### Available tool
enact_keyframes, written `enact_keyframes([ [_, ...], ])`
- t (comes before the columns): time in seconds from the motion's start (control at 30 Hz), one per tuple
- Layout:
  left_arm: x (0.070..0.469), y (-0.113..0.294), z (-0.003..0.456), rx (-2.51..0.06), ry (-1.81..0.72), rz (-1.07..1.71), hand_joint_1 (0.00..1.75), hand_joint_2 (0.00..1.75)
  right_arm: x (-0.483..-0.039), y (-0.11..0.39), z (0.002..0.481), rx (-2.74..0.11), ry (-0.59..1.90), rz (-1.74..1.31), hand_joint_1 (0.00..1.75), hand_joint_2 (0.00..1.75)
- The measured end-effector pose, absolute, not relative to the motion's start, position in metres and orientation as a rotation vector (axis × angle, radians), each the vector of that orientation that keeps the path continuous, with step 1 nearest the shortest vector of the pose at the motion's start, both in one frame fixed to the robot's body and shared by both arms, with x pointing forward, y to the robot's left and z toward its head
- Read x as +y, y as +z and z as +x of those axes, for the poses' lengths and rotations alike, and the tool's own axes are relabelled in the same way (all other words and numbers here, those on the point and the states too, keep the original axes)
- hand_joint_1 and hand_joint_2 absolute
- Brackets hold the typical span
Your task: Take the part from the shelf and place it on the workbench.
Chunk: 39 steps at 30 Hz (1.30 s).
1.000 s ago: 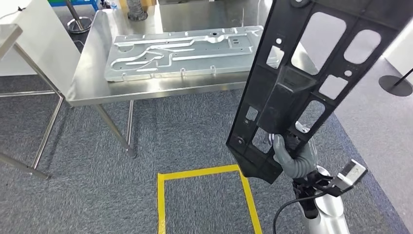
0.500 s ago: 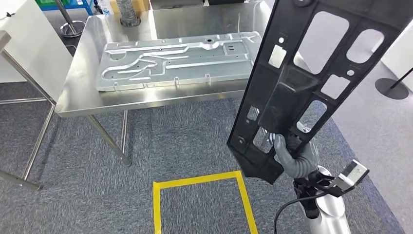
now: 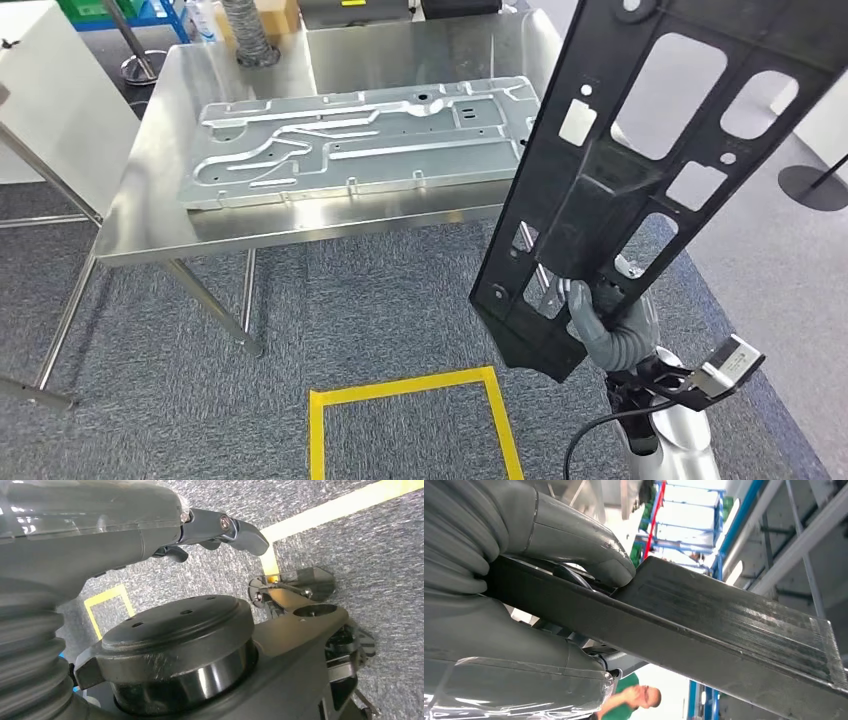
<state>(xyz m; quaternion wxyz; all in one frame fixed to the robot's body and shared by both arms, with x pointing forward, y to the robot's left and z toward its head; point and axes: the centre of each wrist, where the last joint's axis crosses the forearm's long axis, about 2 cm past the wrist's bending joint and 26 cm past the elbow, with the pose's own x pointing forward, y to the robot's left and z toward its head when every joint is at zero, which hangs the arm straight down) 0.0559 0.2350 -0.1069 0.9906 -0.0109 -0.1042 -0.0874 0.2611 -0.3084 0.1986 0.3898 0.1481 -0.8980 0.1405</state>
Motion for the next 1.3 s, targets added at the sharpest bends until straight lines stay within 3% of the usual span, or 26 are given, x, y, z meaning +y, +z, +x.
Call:
enact_keyframes([
  [1.3,0.2349,-0.1065,0.0589,-0.219,-0.175,-0.028,0.0,1.75,-0.311,0.2043,0.26,-2.287,0.382,0.286,1.75,1.75],
])
